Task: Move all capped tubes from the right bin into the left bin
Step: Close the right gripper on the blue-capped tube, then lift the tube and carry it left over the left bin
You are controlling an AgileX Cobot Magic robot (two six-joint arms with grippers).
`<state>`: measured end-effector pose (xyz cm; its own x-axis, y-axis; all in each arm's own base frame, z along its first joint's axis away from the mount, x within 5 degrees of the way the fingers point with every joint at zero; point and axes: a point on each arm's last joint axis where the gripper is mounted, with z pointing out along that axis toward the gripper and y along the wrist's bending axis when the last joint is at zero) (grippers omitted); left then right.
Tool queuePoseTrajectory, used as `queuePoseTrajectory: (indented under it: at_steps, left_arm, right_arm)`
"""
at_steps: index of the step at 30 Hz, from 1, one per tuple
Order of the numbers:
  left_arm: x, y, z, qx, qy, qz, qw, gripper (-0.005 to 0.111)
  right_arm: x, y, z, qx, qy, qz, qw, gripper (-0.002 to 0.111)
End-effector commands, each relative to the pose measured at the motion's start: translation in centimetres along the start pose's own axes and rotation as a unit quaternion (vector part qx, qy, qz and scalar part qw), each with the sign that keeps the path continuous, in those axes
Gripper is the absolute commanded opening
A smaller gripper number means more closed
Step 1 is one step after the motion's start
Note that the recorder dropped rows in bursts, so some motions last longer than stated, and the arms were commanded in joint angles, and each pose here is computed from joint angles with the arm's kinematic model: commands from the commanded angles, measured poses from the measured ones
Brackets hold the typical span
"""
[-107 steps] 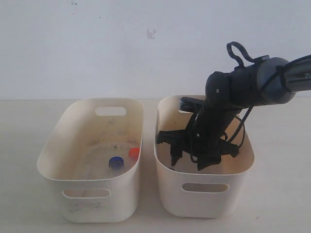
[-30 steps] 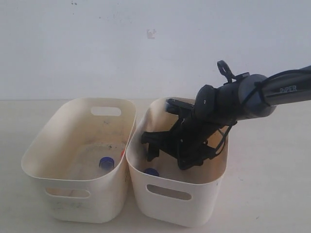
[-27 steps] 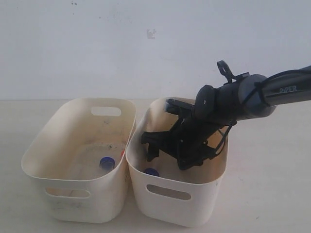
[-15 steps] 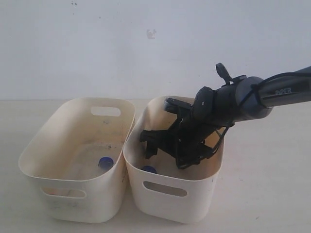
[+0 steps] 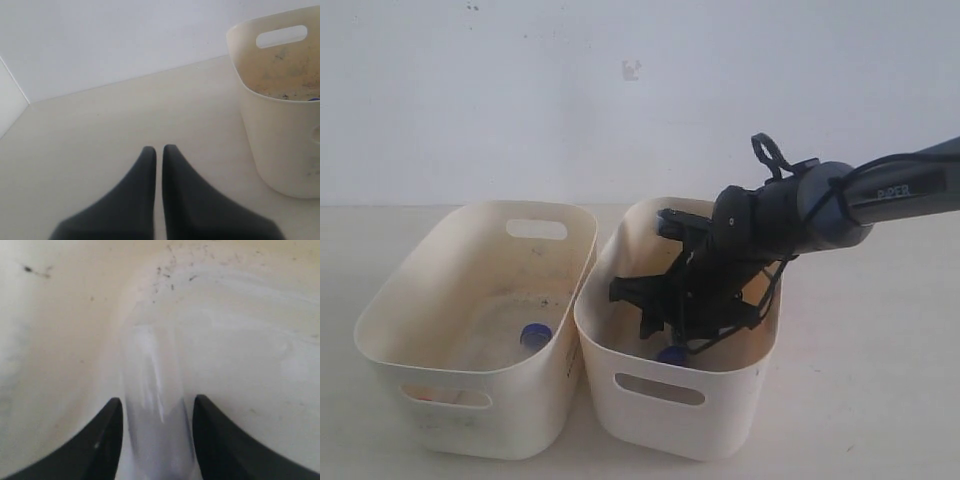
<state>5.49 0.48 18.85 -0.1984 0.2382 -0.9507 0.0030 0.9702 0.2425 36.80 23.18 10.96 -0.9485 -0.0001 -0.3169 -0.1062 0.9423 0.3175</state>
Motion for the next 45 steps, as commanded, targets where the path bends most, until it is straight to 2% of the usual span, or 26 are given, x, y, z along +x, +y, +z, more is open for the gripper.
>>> queuePoseTrajectory:
  at_steps: [1, 5, 8, 10, 11, 25, 34, 40, 45]
  left_arm:
    - [0.0, 0.0, 0.0, 0.001, -0.003, 0.002, 1.0, 0.004]
    - [0.0, 0.0, 0.0, 0.001, -0.003, 0.002, 1.0, 0.004]
    - [0.0, 0.0, 0.0, 0.001, -0.003, 0.002, 1.0, 0.004]
    - [0.0, 0.0, 0.0, 0.001, -0.003, 0.002, 1.0, 0.004]
    - [0.0, 0.0, 0.0, 0.001, -0.003, 0.002, 1.0, 0.004]
    - [0.0, 0.0, 0.0, 0.001, -0.003, 0.002, 1.0, 0.004]
    - [0.0, 0.0, 0.0, 0.001, -0.003, 0.002, 1.0, 0.004]
    - [0.0, 0.0, 0.0, 0.001, -0.003, 0.002, 1.0, 0.004]
    - [0.0, 0.0, 0.0, 0.001, -0.003, 0.002, 1.0, 0.004]
  right_arm:
    - [2.1, -2.6, 1.6, 0.057, 0.089, -0.015, 0.994, 0.044]
    - [1.7, -2.9, 1.0, 0.059, 0.089, -0.01, 0.994, 0.043]
    - [1.4, -2.9, 0.4, 0.062, 0.082, -0.022, 0.994, 0.023]
    - [1.2, -2.7, -0.1, 0.064, 0.074, -0.022, 0.995, 0.001]
    - [1.1, -2.7, -0.3, 0.066, 0.071, -0.019, 0.995, 0.0]
    - [-1.2, -0.2, -9.0, 0.035, -0.02, -0.048, 0.998, 0.0]
    - [-1.4, 0.9, -15.0, 0.013, -0.062, -0.051, 0.997, 0.0]
    - [-1.3, 2.0, -20.3, -0.027, -0.12, -0.03, 0.992, 0.0]
    - [-0.8, 4.2, -23.2, -0.101, -0.168, -0.024, 0.98, 0.0]
